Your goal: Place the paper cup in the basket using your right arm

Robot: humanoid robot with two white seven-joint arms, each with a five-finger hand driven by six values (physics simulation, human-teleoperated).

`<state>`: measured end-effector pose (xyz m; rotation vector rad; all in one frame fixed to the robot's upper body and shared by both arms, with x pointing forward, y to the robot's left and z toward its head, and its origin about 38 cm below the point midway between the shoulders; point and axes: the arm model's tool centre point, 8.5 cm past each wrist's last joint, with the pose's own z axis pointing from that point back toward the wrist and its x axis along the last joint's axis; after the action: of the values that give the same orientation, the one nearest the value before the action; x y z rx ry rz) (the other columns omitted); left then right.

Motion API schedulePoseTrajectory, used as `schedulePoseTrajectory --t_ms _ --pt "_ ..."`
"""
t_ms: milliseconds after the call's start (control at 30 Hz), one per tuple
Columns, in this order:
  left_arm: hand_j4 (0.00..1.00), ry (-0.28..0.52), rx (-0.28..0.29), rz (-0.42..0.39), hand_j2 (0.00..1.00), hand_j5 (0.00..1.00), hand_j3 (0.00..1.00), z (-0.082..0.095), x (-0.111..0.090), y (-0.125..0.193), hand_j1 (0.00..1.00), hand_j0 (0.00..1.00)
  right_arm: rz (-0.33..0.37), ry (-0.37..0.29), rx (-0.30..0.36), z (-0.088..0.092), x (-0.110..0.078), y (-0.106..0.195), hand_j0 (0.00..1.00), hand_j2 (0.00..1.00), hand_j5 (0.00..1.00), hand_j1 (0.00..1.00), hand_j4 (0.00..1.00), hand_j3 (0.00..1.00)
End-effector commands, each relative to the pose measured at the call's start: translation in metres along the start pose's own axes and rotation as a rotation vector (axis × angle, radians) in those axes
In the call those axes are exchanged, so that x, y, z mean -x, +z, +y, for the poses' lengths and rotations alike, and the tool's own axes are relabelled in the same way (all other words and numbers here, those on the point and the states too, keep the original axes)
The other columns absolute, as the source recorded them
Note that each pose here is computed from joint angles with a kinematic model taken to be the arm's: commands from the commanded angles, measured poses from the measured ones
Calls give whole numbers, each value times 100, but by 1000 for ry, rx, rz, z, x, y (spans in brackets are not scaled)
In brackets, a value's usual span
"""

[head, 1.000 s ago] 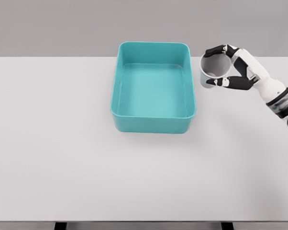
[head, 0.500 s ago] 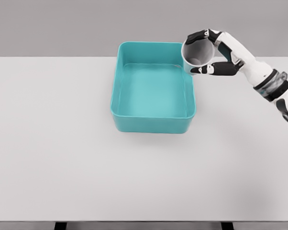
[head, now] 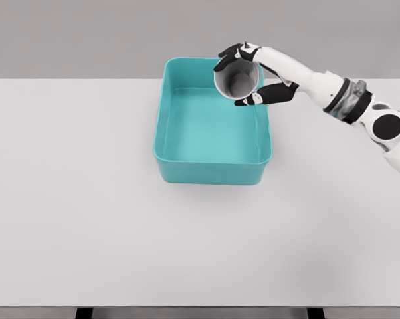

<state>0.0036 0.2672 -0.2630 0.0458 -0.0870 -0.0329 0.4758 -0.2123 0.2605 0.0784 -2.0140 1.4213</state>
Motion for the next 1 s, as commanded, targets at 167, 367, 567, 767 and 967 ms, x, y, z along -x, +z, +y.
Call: schedulePoseTrajectory --t_ms 167,367,567,767,967 --pt "100 0 0 0 100 100 100 0 0 0 100 100 115 279 -186 12 11 -12 100 100 100 100 100 100" --pt "100 0 -1 0 100 100 100 0 0 0 100 100 119 491 -265 -39 -4 -24 100 100 100 100 100 100" --pt "100 0 -1 0 100 100 100 0 0 0 100 100 276 561 -386 -70 9 97 100 100 100 100 100 100" --pt "100 0 0 0 100 100 100 0 0 0 100 100 286 615 -513 -43 6 125 100 100 100 100 100 100" --pt "100 3 0 6 100 100 100 0 3 0 100 100 312 601 -522 -40 11 136 100 100 100 100 100 100"
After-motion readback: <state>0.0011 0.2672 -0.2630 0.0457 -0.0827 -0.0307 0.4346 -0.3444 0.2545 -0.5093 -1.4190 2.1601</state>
